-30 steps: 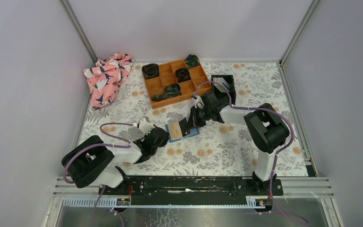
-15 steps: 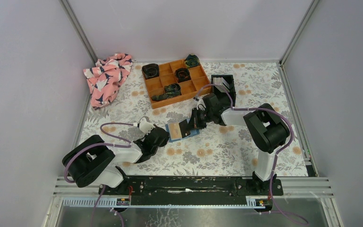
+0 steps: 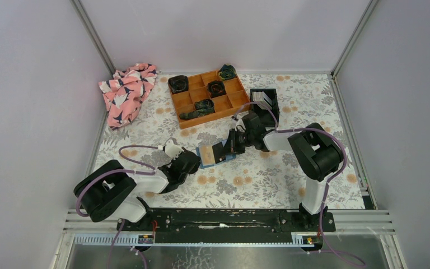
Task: Put the credit cards into the card holder
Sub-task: Insert the credit card into the card holder.
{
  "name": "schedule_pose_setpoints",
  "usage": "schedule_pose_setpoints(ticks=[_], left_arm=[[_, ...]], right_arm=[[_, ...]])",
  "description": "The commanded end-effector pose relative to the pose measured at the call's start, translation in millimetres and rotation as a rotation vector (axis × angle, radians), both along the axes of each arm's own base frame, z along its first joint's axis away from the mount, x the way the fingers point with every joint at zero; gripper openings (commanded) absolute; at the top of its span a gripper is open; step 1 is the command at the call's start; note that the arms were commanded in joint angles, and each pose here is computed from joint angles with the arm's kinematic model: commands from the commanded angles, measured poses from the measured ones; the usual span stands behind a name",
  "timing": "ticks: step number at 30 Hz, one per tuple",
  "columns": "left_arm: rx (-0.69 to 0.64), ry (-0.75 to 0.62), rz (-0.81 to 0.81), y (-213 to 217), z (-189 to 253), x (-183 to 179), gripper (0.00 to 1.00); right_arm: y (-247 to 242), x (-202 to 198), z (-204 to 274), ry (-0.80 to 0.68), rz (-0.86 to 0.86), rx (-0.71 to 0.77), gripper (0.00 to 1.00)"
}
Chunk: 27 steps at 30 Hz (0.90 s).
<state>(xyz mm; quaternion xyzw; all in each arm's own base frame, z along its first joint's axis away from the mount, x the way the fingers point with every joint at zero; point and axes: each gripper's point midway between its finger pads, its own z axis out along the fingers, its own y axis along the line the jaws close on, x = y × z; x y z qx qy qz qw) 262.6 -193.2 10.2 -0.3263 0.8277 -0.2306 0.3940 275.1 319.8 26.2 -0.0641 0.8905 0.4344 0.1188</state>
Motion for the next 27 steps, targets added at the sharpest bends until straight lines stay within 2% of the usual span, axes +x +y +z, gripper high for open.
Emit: schedule_pose_setpoints(ticks=[1, 12, 27], left_arm=[[0.170, 0.155, -0.019, 32, -46, -31, 0.00], [0.176, 0.164, -0.027, 33, -49, -33, 0.00], [0.193, 0.175, -0.030, 34, -53, -33, 0.00]], right_arm=[[-1, 4, -14, 0.007, -0.047, -0.006, 0.00], [2, 6, -21, 0.031, -0.077, 0.018, 0.00], [-9, -21, -36, 0.074, -0.055, 0.014, 0.00]])
